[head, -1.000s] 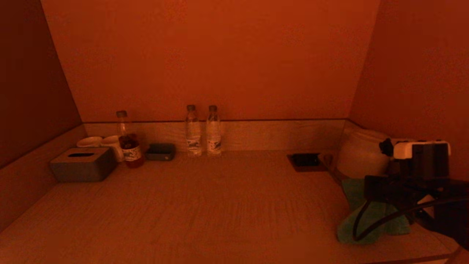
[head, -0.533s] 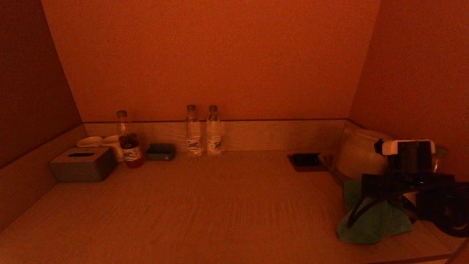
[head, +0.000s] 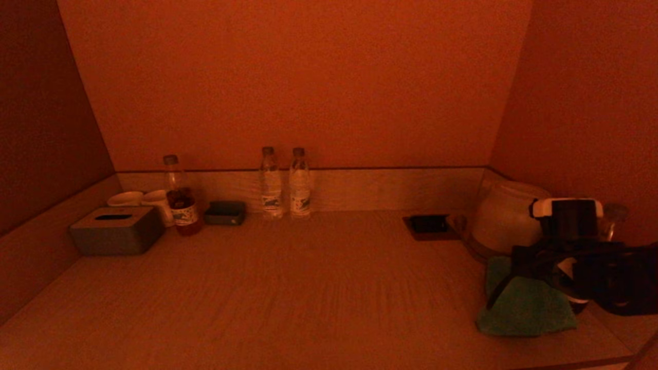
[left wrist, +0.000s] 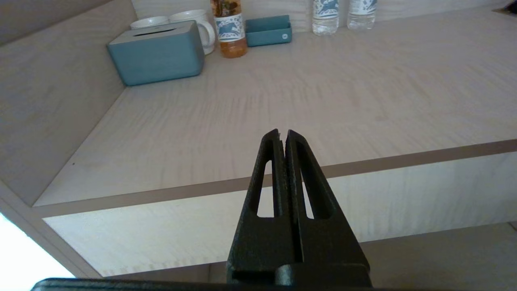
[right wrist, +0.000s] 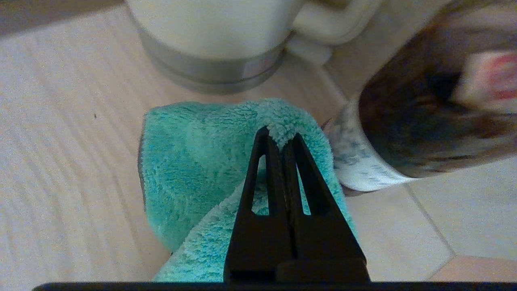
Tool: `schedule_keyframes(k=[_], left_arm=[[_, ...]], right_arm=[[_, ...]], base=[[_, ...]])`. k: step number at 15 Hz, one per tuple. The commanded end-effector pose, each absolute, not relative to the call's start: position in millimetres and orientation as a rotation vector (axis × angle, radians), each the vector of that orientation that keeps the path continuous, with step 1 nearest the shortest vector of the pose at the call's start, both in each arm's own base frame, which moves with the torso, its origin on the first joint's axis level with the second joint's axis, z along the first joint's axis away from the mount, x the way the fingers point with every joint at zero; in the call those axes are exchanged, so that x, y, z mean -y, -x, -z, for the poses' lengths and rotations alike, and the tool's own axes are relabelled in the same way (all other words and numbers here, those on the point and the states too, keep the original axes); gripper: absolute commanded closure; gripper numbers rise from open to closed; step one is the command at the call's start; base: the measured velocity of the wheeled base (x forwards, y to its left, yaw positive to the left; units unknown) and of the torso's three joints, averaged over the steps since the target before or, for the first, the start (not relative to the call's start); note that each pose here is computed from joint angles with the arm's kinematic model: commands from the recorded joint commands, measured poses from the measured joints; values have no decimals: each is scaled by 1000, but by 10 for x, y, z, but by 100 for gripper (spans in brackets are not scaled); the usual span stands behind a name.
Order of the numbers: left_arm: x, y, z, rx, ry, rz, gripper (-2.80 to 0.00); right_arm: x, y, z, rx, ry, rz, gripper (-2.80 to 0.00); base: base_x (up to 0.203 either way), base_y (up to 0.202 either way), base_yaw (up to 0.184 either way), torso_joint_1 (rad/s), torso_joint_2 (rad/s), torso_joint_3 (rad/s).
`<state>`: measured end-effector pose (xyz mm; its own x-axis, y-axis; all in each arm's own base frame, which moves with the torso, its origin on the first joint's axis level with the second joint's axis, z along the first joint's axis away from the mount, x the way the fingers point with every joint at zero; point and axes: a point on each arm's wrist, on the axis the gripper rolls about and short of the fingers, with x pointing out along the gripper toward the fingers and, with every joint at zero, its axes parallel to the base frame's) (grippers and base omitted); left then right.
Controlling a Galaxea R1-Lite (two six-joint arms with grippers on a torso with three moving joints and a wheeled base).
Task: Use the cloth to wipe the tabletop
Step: Place the tablecloth
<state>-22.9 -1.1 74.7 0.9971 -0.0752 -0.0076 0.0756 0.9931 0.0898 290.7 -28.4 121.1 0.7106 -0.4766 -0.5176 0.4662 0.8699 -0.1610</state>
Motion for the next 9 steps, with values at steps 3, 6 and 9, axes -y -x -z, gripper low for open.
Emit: schedule_keyframes(k=[3,6,9], left_arm=[[11,229,-747,-4,-90,77,0],[11,229,-747,-4,-90,75,0],[11,229,-747,-4,-90,77,0]], right_arm=[[293,-2942,-1079,-624,26,526,0],[278,-2947,-1054,-632,29,521,0],[269,-2952,-1045,-635,31,516,0]], base=[[0,0,0,0,0,0],[0,0,0,0,0,0],[0,0,0,0,0,0]])
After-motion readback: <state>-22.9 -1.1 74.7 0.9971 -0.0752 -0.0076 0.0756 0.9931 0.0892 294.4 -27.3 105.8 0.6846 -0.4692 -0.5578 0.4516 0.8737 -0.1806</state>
